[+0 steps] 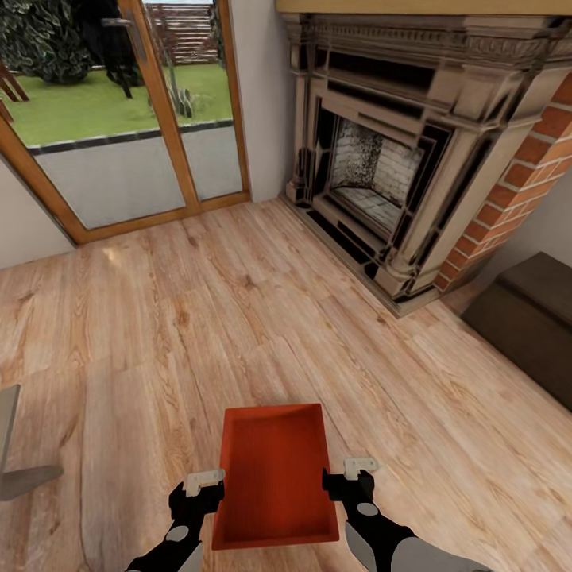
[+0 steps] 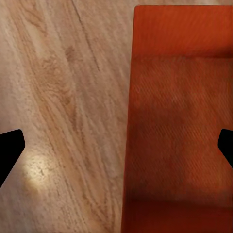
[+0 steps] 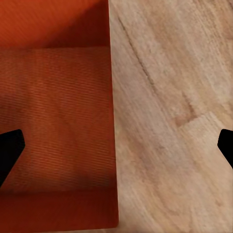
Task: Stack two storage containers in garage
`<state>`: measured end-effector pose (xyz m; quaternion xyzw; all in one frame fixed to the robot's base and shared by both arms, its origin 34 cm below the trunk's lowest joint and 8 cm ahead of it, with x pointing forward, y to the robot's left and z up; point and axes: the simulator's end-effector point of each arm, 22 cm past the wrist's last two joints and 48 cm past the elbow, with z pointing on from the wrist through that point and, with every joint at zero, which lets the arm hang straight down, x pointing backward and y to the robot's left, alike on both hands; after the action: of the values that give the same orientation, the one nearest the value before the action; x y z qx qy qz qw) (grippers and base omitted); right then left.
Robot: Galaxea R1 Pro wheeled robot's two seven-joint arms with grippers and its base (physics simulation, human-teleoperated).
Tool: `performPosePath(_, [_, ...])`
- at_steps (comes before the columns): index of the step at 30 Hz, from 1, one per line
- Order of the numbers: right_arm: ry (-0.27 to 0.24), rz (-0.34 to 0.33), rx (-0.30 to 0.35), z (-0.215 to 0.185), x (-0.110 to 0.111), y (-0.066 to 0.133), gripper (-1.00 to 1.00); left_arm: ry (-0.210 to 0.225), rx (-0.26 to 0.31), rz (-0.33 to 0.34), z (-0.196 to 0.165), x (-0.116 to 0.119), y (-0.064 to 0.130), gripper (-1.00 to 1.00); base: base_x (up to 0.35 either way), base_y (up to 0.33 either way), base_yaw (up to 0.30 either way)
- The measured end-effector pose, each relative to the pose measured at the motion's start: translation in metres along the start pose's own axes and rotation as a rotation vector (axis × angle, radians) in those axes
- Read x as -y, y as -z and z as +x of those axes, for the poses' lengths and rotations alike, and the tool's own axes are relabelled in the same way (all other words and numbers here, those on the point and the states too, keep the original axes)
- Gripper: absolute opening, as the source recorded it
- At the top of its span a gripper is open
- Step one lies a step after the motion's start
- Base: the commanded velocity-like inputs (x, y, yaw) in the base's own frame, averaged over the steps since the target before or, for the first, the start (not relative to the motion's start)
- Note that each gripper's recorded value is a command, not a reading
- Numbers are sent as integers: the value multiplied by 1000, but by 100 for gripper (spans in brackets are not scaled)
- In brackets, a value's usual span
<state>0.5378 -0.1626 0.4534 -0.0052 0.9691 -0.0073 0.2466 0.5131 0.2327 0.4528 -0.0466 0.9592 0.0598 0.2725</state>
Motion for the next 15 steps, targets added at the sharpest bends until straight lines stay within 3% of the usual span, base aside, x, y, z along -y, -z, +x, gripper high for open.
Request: performPosePath(15, [3, -1, 4, 12, 0, -22, 100, -1, 4, 1, 13, 2, -21, 100, 0, 0, 0])
